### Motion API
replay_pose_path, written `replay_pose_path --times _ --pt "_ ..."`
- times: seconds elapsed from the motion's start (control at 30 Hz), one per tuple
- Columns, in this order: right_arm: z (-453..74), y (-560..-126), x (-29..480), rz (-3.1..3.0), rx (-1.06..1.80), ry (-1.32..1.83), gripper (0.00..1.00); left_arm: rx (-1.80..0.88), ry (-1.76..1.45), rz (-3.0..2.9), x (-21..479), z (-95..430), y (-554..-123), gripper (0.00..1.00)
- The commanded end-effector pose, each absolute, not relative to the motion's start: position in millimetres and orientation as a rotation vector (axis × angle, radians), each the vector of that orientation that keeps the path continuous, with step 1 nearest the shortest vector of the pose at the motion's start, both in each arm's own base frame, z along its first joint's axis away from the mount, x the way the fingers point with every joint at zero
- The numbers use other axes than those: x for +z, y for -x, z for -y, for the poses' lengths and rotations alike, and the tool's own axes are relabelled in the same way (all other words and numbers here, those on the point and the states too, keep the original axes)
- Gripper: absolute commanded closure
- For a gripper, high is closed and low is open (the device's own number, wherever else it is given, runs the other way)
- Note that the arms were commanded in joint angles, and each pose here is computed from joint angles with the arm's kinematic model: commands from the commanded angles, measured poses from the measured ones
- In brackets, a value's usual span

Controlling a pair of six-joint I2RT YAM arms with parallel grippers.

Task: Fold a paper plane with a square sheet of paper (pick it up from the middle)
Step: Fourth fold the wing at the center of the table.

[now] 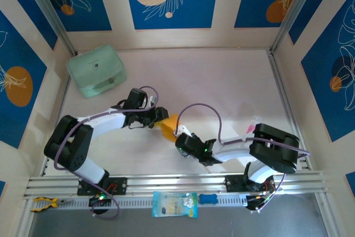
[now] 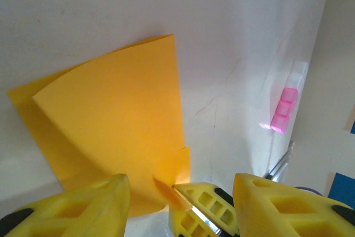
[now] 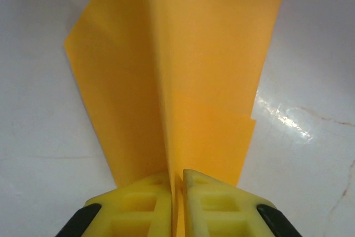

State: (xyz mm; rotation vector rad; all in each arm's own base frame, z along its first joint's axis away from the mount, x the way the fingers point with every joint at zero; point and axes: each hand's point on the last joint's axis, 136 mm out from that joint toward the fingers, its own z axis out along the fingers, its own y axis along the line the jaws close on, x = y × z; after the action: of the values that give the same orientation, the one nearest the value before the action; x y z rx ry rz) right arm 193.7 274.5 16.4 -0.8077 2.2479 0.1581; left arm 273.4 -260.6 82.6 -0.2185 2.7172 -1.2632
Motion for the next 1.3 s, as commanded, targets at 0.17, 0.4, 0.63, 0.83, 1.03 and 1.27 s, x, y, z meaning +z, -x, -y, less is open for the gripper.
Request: replay_pose_path --times 0.17,0.4,0.63,0.83,1.03,1.27 --pt "-285.9 -192.4 9.4 -2.319 0.283 0.707 0.87 -1.161 0.204 -2.723 89.8 248.6 -273.7 0.47" --pt "-286.0 -190.5 7.5 -2.361 0.444 0.609 0.88 -1.157 0.209 -2.722 90.0 247.5 -274.0 0.48" --pt "-285.7 -188.2 1.2 -2.411 0.569 0.532 0.88 -1.155 0.219 -2.727 87.0 246.3 -273.0 0.54" --pt "-286.2 -188.9 -0.9 -2.431 0.642 0.475 0.88 -1.164 0.221 -2.719 87.8 247.0 -273.6 0.71" --pt "-286.4 -188.3 -3.2 -2.441 0.716 0.413 0.88 -1.218 0.230 -2.704 85.7 251.5 -273.3 0.93" --pt "-282.7 -188.4 -8.9 -2.480 0.755 0.339 0.88 -1.298 0.222 -2.694 83.8 260.6 -272.5 1.00"
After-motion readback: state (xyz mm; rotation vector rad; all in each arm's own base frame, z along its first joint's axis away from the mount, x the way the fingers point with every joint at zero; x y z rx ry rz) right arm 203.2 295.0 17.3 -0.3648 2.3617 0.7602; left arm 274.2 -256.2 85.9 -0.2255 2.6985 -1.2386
